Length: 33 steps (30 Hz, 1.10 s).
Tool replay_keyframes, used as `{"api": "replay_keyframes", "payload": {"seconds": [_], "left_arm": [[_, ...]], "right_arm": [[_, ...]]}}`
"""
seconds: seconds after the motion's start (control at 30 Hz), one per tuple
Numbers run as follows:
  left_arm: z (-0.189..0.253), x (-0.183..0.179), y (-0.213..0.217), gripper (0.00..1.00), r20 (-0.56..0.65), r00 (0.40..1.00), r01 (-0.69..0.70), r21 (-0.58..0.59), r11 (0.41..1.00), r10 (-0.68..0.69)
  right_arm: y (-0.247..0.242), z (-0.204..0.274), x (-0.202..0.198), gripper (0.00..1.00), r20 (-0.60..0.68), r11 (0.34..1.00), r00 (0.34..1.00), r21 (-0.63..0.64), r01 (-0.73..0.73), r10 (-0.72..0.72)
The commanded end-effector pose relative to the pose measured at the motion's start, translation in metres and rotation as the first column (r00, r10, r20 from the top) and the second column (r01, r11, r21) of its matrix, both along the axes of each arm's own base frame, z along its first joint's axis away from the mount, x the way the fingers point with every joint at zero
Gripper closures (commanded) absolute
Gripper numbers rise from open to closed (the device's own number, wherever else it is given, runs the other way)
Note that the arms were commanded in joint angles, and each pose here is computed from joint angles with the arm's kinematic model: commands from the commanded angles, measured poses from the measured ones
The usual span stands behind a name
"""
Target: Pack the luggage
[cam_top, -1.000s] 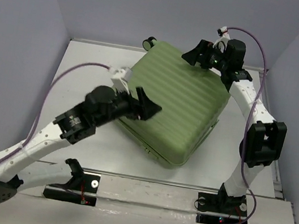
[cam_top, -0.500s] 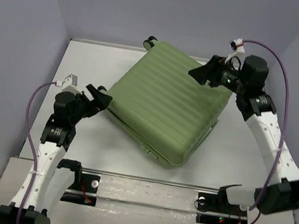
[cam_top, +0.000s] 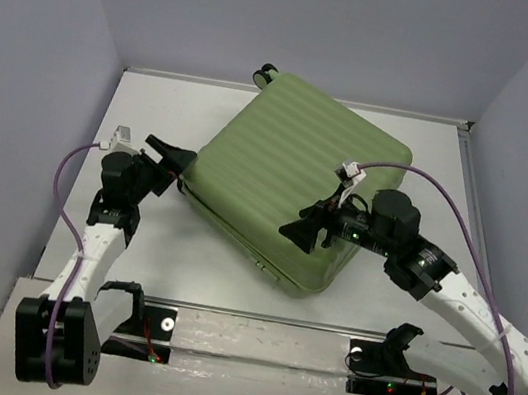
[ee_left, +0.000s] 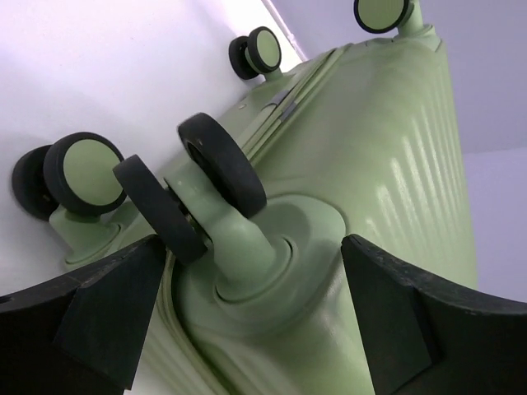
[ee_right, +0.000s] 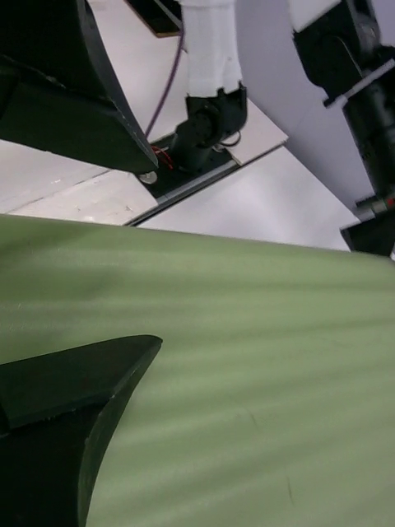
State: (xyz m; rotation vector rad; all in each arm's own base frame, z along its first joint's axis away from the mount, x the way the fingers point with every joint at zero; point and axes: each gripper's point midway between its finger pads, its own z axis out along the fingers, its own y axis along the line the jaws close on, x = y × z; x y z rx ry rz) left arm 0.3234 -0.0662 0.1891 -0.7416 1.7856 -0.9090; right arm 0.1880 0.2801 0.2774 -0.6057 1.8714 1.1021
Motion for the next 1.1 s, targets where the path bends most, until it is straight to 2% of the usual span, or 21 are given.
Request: {"api": "replay_keyframes", "payload": {"seconds": [0.0,0.1,0.2,0.33,0.4,0.43,0.5,0.53,0.63,0.77,0.83,0.97,1.07], "left_arm": [[0.022,0.020,-0.006,0.01,0.104,0.995,0.019,-0.092,0.996,-0.010],[0.022,0.029,-0.005,0.01,0.101,0.995,0.009,-0.132,0.991,0.005],[0.030,0.040,-0.003,0.01,0.122,0.992,-0.011,-0.185,0.983,0.034],[0.046,0.054,-0.009,0.08,0.165,0.986,0.005,-0.252,0.968,0.038],[0.063,0.060,-0.013,0.32,0.210,0.977,0.029,-0.276,0.961,0.031],[0.070,0.062,-0.013,0.59,0.225,0.974,0.037,-0.279,0.960,0.028],[0.098,0.067,-0.014,0.87,0.282,0.959,0.063,-0.262,0.963,0.013],[0.106,0.069,-0.015,0.93,0.294,0.956,0.070,-0.250,0.966,0.007],[0.149,0.078,-0.014,0.94,0.329,0.944,0.081,-0.191,0.978,-0.014],[0.222,0.076,-0.015,0.94,0.386,0.922,0.097,-0.137,0.986,-0.037],[0.234,0.070,-0.018,0.94,0.376,0.925,0.111,-0.112,0.987,-0.061],[0.217,0.060,-0.019,0.94,0.323,0.943,0.108,-0.076,0.991,-0.078],[0.178,0.056,-0.013,0.94,0.256,0.964,0.092,-0.056,0.994,-0.075]], "right_arm": [[0.008,-0.037,-0.009,0.12,-0.040,0.996,0.999,-0.085,-0.013,0.009],[0.014,-0.035,-0.021,0.08,-0.034,0.996,0.998,-0.079,-0.045,0.043],[0.011,-0.042,-0.022,0.06,-0.045,0.996,0.999,-0.092,-0.021,0.017],[0.003,-0.062,-0.026,0.05,-0.094,0.992,0.995,-0.125,0.025,-0.037],[-0.005,-0.069,-0.026,0.05,-0.103,0.989,0.992,-0.130,0.063,-0.077],[-0.009,-0.073,-0.022,0.05,-0.106,0.986,0.988,-0.137,0.099,-0.114],[-0.016,-0.077,-0.020,0.07,-0.103,0.979,0.983,-0.147,0.139,-0.154],[-0.019,-0.077,-0.018,0.08,-0.108,0.975,0.978,-0.147,0.164,-0.181],[-0.030,-0.077,-0.010,0.11,-0.091,0.959,0.962,-0.145,0.242,-0.256],[-0.029,-0.072,-0.003,0.11,-0.082,0.952,0.956,-0.145,0.269,-0.282],[-0.029,-0.070,0.002,0.10,-0.075,0.946,0.950,-0.151,0.288,-0.302],[-0.028,-0.069,0.006,0.06,-0.075,0.940,0.945,-0.154,0.304,-0.318],[-0.026,-0.068,0.005,0.05,-0.084,0.943,0.947,-0.154,0.296,-0.311]]}}
